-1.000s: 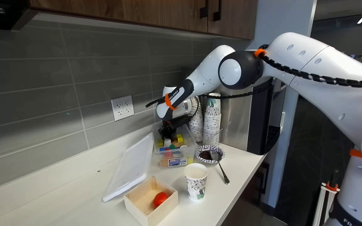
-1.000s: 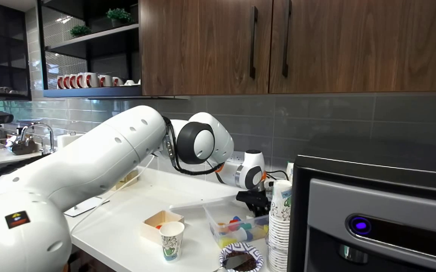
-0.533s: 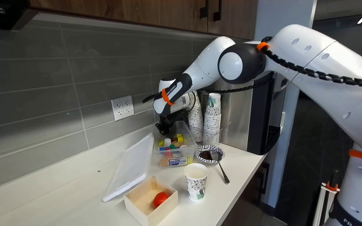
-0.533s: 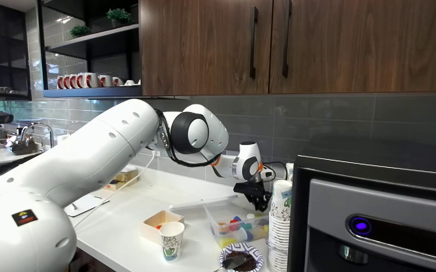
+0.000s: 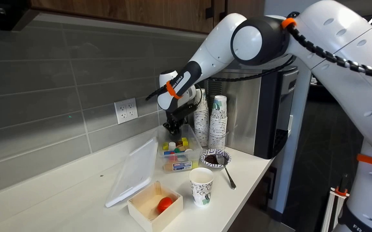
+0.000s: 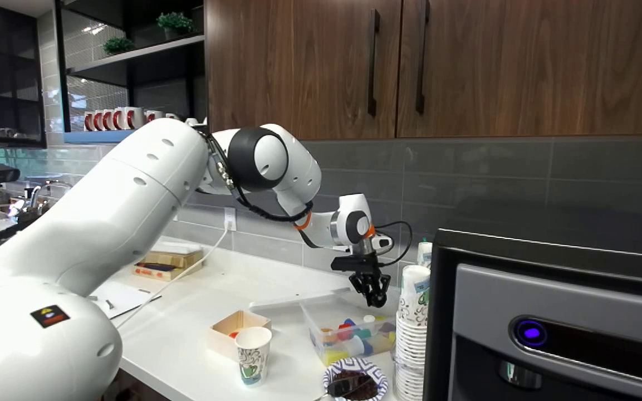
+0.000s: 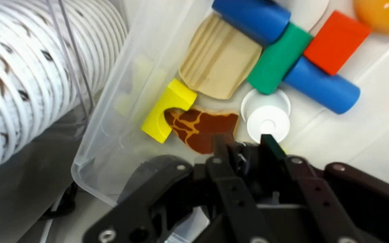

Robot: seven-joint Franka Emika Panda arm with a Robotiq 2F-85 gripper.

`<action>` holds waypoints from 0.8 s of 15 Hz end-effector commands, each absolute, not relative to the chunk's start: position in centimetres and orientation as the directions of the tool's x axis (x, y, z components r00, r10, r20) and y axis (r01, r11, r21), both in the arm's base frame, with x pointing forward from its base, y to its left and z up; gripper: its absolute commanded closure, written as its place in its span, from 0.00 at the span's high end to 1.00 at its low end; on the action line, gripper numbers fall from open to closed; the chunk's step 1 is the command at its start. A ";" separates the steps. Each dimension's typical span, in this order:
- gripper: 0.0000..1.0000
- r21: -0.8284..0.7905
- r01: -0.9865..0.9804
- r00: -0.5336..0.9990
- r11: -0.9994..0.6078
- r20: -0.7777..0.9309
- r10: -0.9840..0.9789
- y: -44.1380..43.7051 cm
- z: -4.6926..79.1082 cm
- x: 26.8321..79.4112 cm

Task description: Move the black object from the bowl to the brown box

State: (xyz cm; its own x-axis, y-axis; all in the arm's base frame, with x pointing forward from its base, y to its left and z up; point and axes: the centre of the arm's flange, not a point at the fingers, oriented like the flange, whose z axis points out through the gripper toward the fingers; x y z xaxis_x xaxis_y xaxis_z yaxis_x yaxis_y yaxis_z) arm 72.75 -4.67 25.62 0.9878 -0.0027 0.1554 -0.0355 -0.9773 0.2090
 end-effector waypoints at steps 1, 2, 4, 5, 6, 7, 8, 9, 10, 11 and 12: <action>0.07 0.263 -0.011 0.997 -0.965 0.079 0.010 -2.9 27.4 66.9; 0.07 0.274 0.003 0.998 -0.962 0.065 0.021 -2.4 27.5 65.9; 0.07 0.298 0.037 0.998 -0.954 0.028 0.048 -1.3 27.6 63.7; 0.07 0.313 0.052 0.998 -0.948 0.015 0.060 -0.9 27.6 62.7; 0.07 0.324 0.068 0.998 -0.944 -0.003 0.071 -0.5 27.3 61.8; 0.07 0.335 0.087 0.996 -0.938 -0.026 0.083 0.0 27.4 60.6; 0.07 0.348 0.101 0.995 -0.932 -0.038 0.093 0.4 27.2 59.5; 0.07 0.362 0.115 0.993 -0.925 -0.044 0.107 0.8 27.1 58.4; 0.07 0.372 0.128 0.992 -0.919 -0.052 0.117 1.3 27.3 57.3; 0.07 0.378 0.146 0.989 -0.914 -0.057 0.135 1.7 27.2 56.4; 0.07 0.382 0.160 0.987 -0.910 -0.054 0.151 2.1 27.3 55.6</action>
